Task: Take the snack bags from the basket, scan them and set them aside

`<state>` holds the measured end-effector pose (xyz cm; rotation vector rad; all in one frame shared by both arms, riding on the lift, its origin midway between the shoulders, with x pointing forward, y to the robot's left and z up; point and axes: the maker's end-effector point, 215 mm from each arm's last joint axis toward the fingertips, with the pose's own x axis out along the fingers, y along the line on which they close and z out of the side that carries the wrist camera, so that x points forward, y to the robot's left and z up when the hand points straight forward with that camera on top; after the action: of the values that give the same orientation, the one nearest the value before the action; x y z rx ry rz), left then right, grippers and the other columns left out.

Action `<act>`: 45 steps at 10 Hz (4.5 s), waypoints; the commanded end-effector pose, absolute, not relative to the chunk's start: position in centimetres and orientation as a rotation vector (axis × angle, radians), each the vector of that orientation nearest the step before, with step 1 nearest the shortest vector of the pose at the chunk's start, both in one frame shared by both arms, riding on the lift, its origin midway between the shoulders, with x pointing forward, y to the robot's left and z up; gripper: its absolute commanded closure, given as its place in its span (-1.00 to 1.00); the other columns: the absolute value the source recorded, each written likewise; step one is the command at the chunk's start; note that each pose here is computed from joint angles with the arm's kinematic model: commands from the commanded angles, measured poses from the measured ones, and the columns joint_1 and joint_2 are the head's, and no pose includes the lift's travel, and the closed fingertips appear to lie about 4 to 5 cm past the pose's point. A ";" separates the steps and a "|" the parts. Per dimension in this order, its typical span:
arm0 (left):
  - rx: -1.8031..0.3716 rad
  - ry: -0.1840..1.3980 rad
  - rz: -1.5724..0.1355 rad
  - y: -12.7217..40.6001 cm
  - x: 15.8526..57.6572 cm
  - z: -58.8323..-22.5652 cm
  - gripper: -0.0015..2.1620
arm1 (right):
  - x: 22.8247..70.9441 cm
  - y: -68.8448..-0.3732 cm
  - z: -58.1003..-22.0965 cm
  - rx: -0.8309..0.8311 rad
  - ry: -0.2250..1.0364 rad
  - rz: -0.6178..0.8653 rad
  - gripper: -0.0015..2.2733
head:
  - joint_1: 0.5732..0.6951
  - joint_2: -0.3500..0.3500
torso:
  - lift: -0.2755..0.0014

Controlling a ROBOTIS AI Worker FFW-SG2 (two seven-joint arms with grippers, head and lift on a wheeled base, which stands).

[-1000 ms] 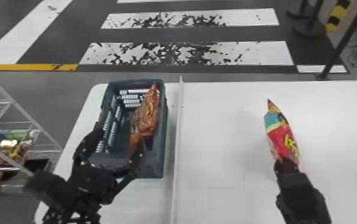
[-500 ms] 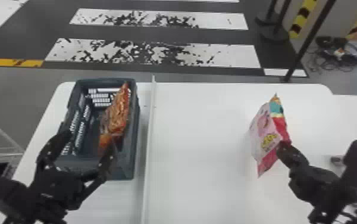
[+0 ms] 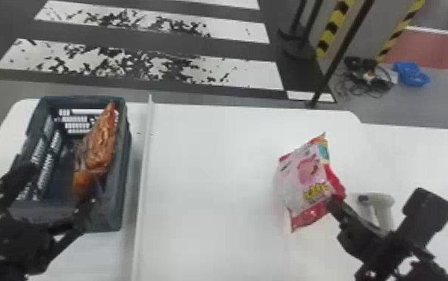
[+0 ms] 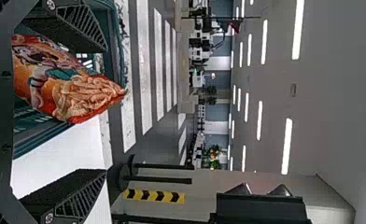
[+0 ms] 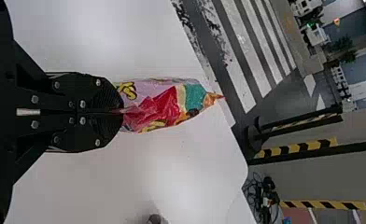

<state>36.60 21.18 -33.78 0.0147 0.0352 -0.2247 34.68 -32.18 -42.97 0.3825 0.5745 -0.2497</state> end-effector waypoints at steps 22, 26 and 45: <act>0.034 -0.015 -0.261 18.3 35.7 -33.2 -0.92 | 33.6 -35.5 -47.1 0.077 0.593 -0.246 0.98 | 1.00 -0.72 | 0.45; 0.039 -0.017 -0.265 17.9 35.8 -33.2 -0.92 | 34.7 -41.8 -49.8 0.014 0.609 -0.365 0.98 | 1.00 -0.94 | 0.45; 0.029 -0.031 -0.274 17.4 35.9 -33.3 -0.92 | 33.9 -44.9 -46.3 -0.058 0.547 -0.375 -0.97 | 1.00 -1.00 | 0.45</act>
<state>35.90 17.45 -33.45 0.0296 -0.0260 -0.2719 33.88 -44.12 -46.15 -0.0498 0.5421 -0.3652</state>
